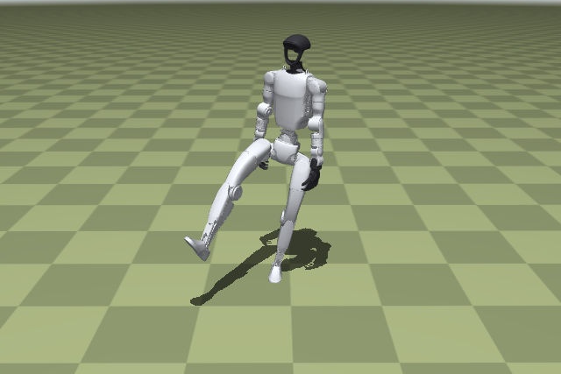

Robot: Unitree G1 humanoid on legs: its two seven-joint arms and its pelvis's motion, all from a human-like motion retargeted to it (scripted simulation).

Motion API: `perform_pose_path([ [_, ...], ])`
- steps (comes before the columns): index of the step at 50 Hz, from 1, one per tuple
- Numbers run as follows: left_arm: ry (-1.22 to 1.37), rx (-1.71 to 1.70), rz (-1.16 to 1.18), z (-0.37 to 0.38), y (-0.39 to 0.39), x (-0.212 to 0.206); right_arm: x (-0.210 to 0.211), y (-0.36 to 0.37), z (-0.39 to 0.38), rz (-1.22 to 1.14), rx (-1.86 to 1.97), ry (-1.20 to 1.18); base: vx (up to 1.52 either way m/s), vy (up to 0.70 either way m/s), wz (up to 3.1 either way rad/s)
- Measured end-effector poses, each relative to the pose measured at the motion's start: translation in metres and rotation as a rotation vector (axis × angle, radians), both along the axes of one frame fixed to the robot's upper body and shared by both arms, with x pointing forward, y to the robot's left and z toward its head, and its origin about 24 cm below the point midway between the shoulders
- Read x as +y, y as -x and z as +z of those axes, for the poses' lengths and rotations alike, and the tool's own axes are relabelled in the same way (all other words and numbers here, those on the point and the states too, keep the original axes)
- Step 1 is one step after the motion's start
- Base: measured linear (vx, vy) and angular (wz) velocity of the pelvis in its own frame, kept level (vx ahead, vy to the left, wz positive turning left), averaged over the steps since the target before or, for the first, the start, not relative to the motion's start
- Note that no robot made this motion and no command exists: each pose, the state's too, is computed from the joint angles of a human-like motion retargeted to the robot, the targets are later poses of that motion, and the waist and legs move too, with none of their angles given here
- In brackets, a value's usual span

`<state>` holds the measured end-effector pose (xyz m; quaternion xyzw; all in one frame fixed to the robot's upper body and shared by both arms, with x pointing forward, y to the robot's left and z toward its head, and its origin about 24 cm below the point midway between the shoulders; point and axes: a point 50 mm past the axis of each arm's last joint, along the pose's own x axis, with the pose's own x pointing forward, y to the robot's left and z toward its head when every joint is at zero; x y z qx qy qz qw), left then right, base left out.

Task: In place motions

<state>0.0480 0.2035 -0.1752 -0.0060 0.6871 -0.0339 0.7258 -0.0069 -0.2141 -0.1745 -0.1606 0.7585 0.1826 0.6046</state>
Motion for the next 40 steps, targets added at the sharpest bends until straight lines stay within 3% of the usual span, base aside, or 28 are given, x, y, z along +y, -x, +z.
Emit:
perform_pose_path([
  [8,0.0,0.122,0.031,-0.002,0.043,-0.002,0.012,-0.002,-0.003,-0.036,-0.031,-0.039,0.07,-0.24,-0.26],
  [25,-0.019,0.371,0.425,0.012,0.147,-0.004,0.014,-0.053,-0.002,0.053,-0.194,-0.043,-0.06,-0.02,-0.48],
  [33,0.009,0.269,0.393,0.003,0.11,-0.008,0.025,-0.07,-0.001,0.102,-0.221,-0.103,-0.4,-0.02,-0.11],
  [40,0.04,0.129,0.168,-0.003,0.051,-0.008,0.02,-0.046,-0.003,0.118,-0.15,-0.083,-0.19,0.02,0.66],
])
